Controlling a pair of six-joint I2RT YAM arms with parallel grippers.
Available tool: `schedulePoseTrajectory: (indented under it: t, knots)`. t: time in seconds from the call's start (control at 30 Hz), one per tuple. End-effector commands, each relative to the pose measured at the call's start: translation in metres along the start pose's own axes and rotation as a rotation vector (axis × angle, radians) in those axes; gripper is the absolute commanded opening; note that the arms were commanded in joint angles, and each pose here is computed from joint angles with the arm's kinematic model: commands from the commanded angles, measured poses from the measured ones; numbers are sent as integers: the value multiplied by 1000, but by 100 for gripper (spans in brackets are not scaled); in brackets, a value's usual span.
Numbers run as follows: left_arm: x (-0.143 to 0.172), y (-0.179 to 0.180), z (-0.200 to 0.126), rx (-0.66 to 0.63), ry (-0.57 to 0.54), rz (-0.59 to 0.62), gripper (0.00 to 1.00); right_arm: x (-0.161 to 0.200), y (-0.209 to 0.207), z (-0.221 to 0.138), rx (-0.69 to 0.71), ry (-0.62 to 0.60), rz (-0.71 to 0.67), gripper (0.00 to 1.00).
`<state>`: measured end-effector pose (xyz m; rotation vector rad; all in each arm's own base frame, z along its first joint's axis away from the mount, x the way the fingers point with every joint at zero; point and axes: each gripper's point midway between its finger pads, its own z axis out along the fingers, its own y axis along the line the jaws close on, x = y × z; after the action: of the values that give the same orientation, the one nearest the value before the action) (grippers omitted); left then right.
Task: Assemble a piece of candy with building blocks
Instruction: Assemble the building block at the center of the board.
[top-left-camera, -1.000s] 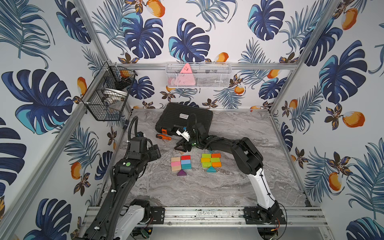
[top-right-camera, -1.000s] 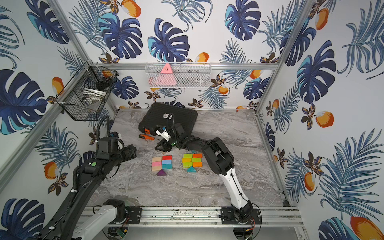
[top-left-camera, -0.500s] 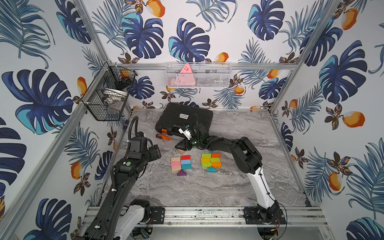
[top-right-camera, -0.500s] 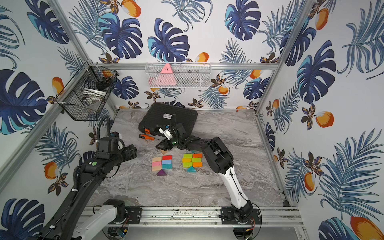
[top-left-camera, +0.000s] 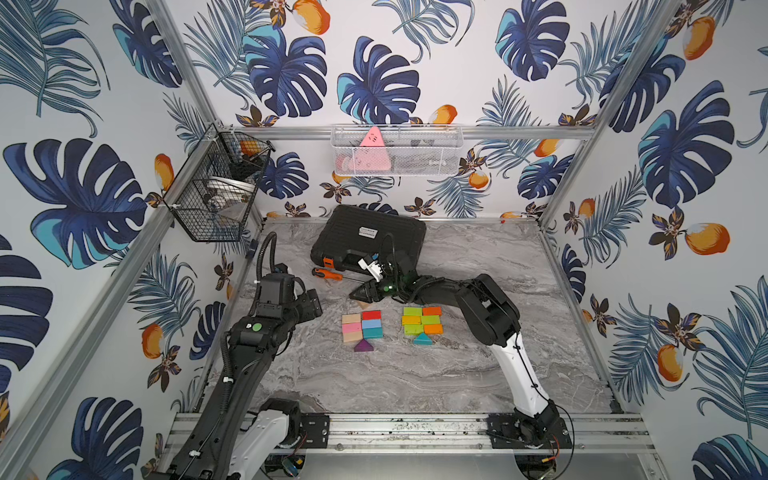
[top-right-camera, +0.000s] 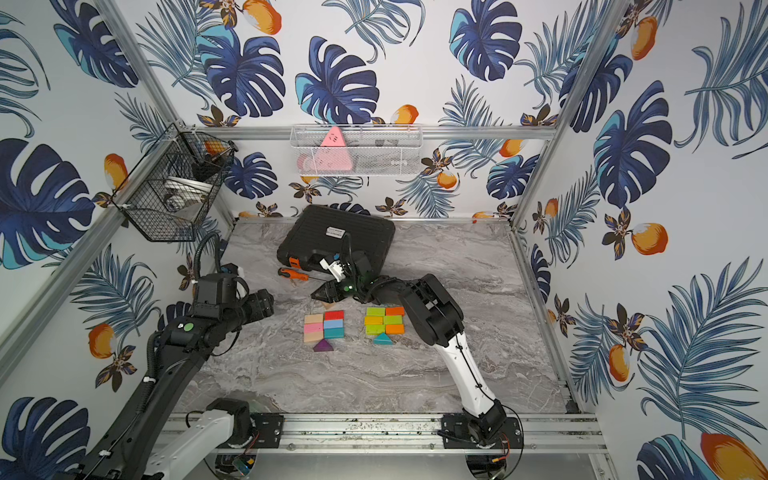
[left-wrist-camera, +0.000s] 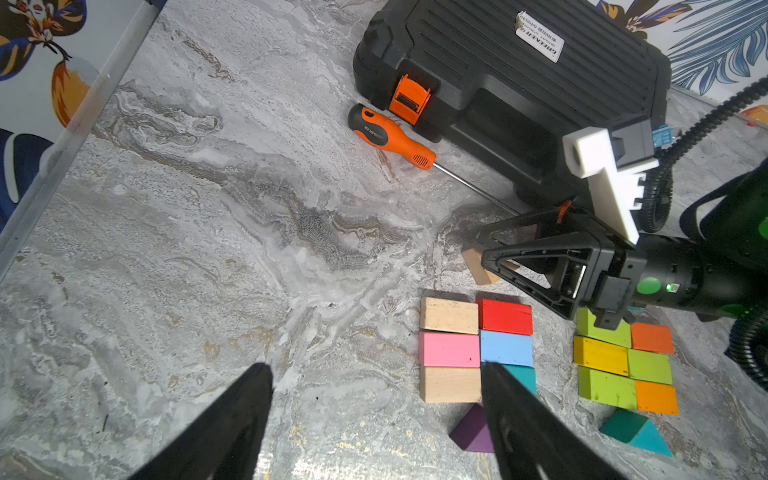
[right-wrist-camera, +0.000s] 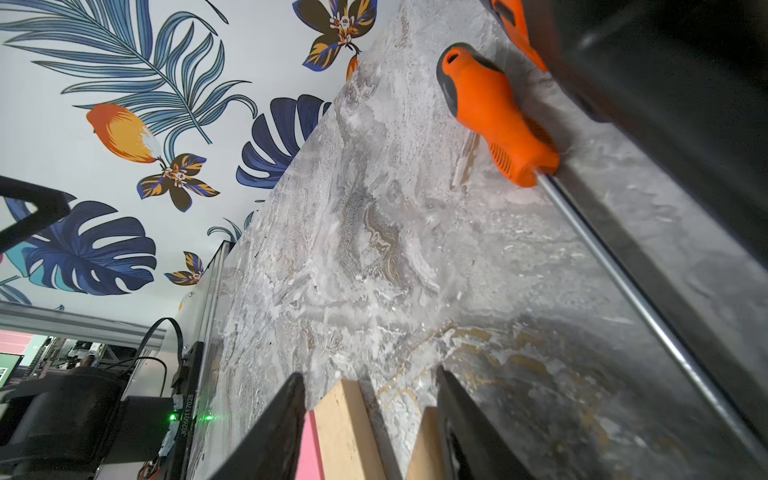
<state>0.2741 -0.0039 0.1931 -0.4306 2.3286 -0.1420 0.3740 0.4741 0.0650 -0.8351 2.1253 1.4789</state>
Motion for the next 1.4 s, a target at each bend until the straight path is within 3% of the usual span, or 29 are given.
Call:
schedulePoseTrajectory:
  t: [0.0,1.37]
  knots:
    - [-5,-2,1,9,-17,5,84,-4,4,1,-31,-23,3,53]
    - [-3,-3,3,19,-8,2,84,8,8,13,-84,5,38,53]
